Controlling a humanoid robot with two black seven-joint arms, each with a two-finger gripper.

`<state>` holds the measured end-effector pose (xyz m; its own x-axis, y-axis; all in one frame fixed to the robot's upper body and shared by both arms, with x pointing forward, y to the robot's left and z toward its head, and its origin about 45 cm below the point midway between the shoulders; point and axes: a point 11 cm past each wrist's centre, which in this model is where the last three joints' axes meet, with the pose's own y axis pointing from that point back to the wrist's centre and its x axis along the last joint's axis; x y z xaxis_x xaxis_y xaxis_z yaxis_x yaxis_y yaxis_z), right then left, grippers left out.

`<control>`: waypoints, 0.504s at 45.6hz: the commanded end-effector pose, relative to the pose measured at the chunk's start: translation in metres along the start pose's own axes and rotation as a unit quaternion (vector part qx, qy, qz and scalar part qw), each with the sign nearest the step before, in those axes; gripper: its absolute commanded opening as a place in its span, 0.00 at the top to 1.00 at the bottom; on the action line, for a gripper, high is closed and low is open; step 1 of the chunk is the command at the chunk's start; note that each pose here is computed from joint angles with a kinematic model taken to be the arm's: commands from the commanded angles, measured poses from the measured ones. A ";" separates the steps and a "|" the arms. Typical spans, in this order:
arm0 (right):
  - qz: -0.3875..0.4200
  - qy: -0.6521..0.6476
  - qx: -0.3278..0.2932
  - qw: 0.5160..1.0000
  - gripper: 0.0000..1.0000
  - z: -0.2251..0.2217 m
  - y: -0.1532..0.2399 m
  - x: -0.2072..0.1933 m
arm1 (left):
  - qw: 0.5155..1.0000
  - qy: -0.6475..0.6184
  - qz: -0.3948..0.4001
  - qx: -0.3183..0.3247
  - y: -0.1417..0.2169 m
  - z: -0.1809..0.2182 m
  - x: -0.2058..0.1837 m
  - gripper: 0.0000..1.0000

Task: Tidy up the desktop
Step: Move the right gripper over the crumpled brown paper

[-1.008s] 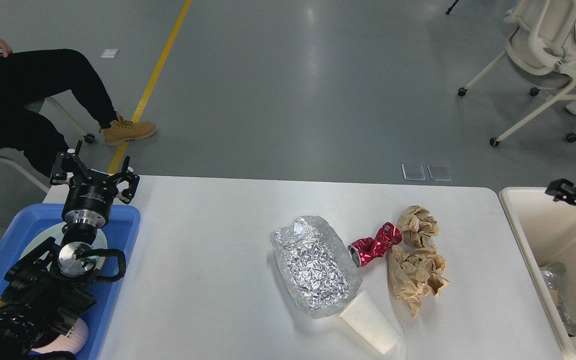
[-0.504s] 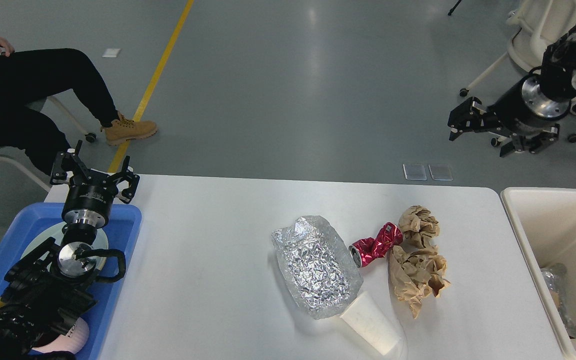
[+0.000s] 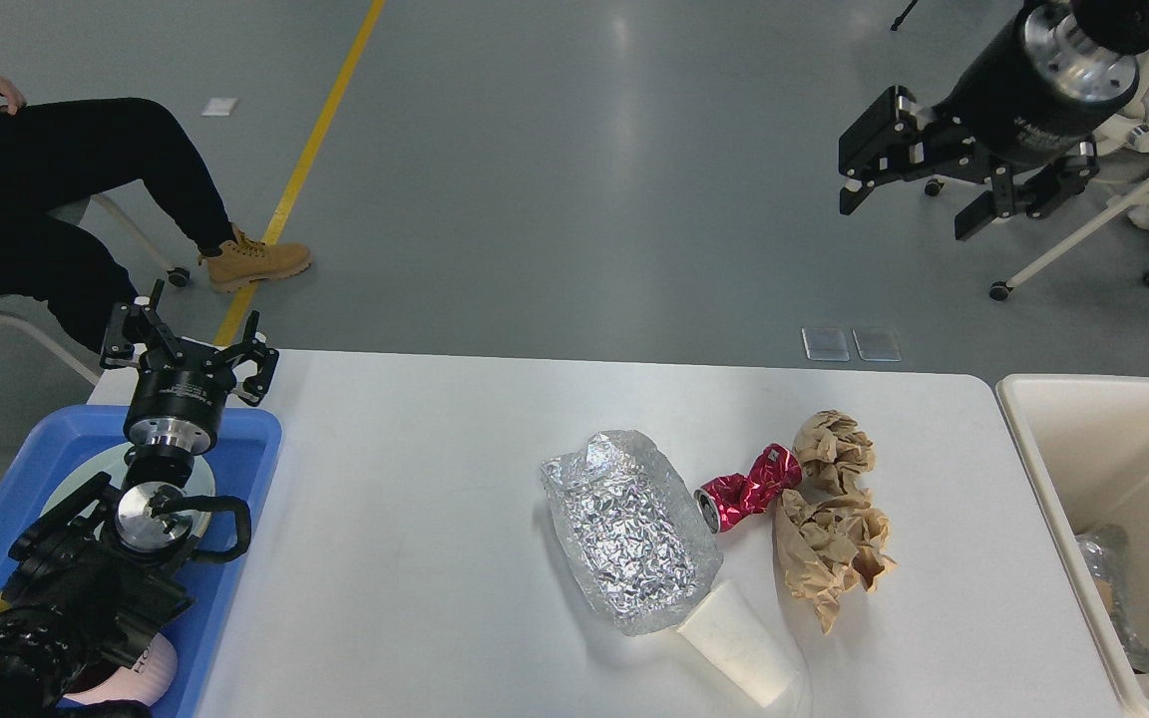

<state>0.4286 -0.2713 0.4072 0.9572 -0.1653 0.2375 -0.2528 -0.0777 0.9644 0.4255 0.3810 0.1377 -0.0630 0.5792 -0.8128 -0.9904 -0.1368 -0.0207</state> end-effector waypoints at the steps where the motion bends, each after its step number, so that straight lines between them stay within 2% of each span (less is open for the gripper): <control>1: -0.085 -0.026 -0.013 0.996 0.00 0.026 -0.072 -0.032 | 1.000 0.000 0.000 0.000 0.000 0.000 0.000 0.03; 8: -0.150 -0.054 -0.006 0.987 0.00 0.043 -0.141 -0.073 | 1.000 0.000 0.000 0.000 0.000 0.000 0.000 0.03; 23: -0.168 -0.092 -0.013 0.981 0.00 0.067 -0.199 -0.113 | 1.000 0.000 0.000 0.000 0.000 0.000 0.000 0.03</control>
<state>0.3689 -0.2952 0.2009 0.9519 -0.2822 -0.1191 0.0801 -0.1459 0.9860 0.4255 0.3809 0.1377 -0.0630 0.5794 -0.8126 -0.9905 -0.1362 -0.0204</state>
